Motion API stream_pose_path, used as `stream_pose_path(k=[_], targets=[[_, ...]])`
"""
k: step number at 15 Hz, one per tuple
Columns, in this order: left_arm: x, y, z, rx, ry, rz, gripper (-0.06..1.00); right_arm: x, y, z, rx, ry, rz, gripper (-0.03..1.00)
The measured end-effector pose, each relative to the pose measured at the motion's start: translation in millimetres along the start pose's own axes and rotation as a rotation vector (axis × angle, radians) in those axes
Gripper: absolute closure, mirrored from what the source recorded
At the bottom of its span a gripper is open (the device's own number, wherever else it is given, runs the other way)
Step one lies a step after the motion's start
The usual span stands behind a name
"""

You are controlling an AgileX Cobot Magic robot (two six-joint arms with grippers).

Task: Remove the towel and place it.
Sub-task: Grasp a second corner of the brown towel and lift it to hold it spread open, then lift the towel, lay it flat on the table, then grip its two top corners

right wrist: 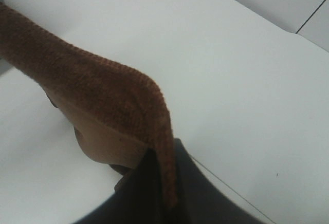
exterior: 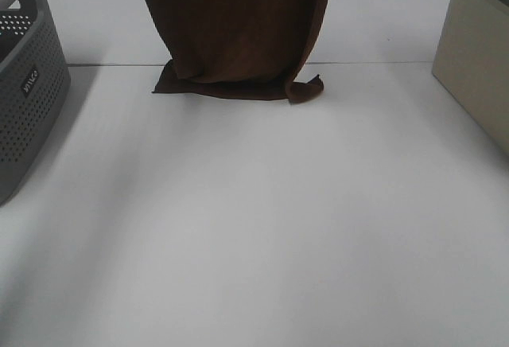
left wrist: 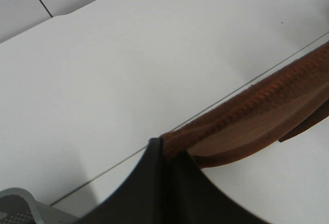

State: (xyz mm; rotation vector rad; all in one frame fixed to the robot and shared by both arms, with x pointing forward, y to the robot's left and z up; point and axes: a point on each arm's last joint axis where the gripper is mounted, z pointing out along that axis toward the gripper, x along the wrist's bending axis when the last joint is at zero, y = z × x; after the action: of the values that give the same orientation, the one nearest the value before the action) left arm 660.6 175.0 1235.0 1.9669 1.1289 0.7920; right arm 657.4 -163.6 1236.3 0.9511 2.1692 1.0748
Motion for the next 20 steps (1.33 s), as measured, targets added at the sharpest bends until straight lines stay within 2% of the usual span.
stream_pose_path(k=[2, 4, 6, 7, 10, 13, 18, 20], targets=[[-0.6, 2.1, -17.8, 0.010, -0.003, -0.048, 0.94, 3.1, 6.4, -17.9, -0.024, -0.004, 0.069, 0.96], [-0.7, 3.9, -24.7, 0.000, -0.002, -0.057, 0.94, 6.5, 12.8, -35.4, -0.057, -0.003, 0.145, 0.96], [-0.6, 6.1, -32.6, -0.013, 0.001, -0.060, 0.94, 15.2, 17.6, -58.1, -0.085, 0.037, 0.203, 0.96], [-1.5, 4.8, -44.4, -0.007, 0.000, -0.063, 0.94, 23.7, 10.4, -70.7, -0.048, 0.072, 0.234, 0.96], [-5.8, -10.2, -59.9, 0.062, -0.011, -0.055, 0.94, 35.2, -9.4, -77.1, 0.037, 0.110, 0.204, 0.96], [-9.7, -27.8, -78.0, 0.123, -0.006, -0.043, 0.94, 41.8, -16.1, -82.3, 0.053, 0.137, 0.140, 0.96], [-13.5, -26.1, -121.4, 0.058, 0.003, -0.033, 0.94, 49.7, -8.9, -107.0, -0.007, 0.155, 0.123, 0.96], [-11.8, -26.1, -122.4, 0.059, 0.027, -0.020, 0.94, 50.2, -5.0, -107.8, -0.041, 0.148, 0.120, 0.96]])
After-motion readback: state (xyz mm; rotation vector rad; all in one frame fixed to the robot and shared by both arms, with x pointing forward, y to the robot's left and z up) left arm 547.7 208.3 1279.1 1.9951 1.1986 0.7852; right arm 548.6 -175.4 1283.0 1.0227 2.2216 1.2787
